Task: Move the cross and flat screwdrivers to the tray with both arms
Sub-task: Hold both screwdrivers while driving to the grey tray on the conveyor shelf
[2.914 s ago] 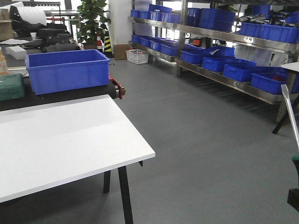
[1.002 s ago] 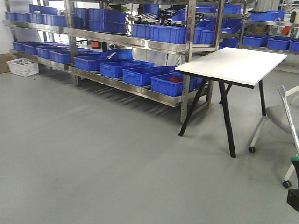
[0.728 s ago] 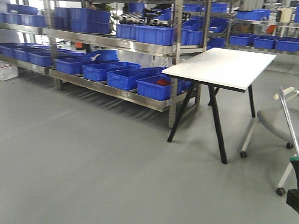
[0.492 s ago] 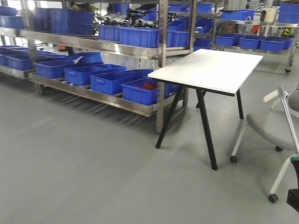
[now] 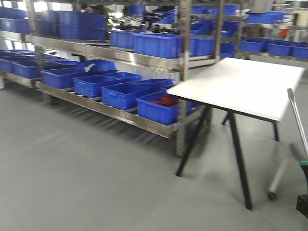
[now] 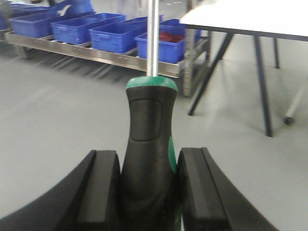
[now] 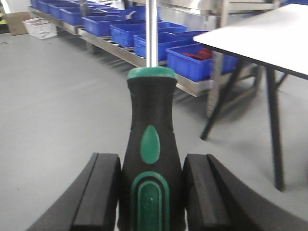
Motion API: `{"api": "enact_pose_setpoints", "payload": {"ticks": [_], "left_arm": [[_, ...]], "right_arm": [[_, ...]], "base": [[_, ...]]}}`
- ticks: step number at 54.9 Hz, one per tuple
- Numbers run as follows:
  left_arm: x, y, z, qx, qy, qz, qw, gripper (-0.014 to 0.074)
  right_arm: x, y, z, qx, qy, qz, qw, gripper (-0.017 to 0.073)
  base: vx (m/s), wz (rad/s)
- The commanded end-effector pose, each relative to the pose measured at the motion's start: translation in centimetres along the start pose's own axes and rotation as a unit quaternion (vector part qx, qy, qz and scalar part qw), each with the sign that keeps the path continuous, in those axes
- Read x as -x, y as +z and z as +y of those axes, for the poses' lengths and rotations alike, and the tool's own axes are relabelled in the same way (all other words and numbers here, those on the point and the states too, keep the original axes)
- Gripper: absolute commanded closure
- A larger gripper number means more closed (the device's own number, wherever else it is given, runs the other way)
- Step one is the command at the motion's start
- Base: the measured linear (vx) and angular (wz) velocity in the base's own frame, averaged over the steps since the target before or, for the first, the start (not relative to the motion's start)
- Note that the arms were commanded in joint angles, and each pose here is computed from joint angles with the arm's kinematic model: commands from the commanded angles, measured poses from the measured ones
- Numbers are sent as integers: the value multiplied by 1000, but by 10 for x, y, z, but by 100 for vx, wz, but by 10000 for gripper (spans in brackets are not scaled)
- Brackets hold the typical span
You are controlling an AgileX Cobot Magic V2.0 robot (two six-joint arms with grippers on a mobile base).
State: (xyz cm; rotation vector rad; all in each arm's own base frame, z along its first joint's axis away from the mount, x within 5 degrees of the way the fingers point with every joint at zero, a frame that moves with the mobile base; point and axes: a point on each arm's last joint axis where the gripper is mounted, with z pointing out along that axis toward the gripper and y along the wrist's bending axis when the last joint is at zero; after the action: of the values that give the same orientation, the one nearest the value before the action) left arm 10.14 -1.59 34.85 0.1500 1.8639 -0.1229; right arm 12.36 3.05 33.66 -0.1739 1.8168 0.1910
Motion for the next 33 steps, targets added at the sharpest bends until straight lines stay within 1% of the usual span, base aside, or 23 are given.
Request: {"api": "enact_pose_setpoints", "payload": {"ticks": [1, 33], "left_arm": [[17, -5, 0, 3, -9, -61, 998, 594], [17, -5, 0, 3, -9, -61, 998, 594]], "right_arm": [[18, -4, 1, 5, -10, -62, 998, 567], [18, -4, 1, 5, -10, -62, 998, 567]], "base": [[66, 49], [66, 58]]}}
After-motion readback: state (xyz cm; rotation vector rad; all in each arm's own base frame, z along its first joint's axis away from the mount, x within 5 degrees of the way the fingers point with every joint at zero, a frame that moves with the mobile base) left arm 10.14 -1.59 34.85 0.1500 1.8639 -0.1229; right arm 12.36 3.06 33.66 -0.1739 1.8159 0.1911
